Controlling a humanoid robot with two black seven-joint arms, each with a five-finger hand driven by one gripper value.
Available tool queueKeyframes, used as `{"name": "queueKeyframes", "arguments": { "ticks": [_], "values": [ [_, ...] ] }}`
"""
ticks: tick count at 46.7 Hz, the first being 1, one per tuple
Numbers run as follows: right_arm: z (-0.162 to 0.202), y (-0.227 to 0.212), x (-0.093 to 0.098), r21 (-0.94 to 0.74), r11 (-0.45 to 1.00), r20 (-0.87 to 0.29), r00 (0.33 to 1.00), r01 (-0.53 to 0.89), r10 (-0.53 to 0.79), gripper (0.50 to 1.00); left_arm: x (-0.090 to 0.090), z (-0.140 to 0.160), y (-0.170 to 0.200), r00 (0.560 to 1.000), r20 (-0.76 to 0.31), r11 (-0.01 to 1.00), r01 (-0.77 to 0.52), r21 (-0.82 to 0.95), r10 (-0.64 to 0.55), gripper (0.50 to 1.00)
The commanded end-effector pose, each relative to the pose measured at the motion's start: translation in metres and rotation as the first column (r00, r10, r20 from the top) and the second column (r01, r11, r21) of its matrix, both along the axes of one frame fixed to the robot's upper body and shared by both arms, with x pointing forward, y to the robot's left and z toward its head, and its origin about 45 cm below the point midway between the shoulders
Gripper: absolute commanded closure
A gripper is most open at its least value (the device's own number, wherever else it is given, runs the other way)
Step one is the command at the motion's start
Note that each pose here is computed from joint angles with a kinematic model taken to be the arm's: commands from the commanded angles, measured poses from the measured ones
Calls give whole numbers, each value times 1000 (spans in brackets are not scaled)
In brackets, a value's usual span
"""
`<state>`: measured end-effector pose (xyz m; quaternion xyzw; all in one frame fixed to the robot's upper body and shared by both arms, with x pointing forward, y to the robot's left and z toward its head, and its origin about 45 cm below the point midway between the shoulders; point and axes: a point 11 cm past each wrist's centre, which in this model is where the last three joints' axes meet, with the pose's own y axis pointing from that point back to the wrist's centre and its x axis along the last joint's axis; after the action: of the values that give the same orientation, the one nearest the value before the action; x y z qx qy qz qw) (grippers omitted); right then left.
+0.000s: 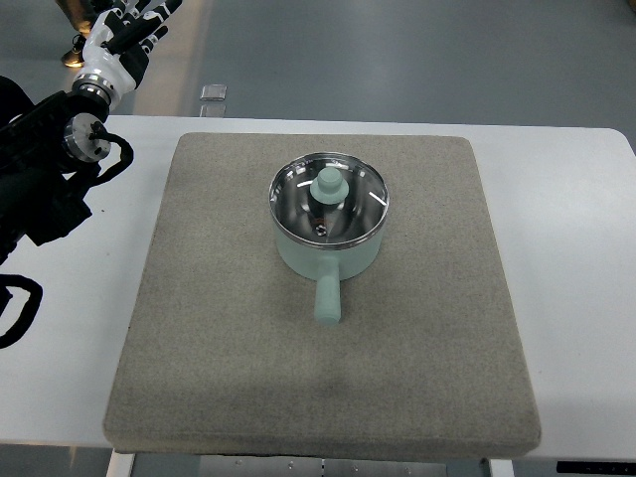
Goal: Place lid left of pot with left hand
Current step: 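Swing the left hand out over the pad toward the lidded saucepan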
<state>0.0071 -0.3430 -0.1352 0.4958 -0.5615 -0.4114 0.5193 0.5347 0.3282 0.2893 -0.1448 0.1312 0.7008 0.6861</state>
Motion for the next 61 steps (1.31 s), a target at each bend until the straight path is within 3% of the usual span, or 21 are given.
{"name": "queueKeyframes", "arguments": {
  "ticks": [1,29,33,44,56,61],
  "values": [
    [0,0,0,0,1000,0,1000,0,0,579,0,-1,0,1000,-1,1000,0,0,0,504],
    [0,0,0,0,1000,0,1000,0,0,579,0,0,-4,1000,0,999,25,30,-25,504],
    [0,0,0,0,1000,0,1000,0,0,579,2,3,-17,996,-14,991,86,107,-85,506],
    [0,0,0,0,1000,0,1000,0,0,579,4,20,-40,972,-27,905,228,360,-234,506],
    [0,0,0,0,1000,0,1000,-1,1,579,7,47,-52,934,-58,733,315,603,-354,504],
    [0,0,0,0,1000,0,1000,0,0,579,5,55,-74,903,-65,660,357,661,-424,506]
  ]
}}
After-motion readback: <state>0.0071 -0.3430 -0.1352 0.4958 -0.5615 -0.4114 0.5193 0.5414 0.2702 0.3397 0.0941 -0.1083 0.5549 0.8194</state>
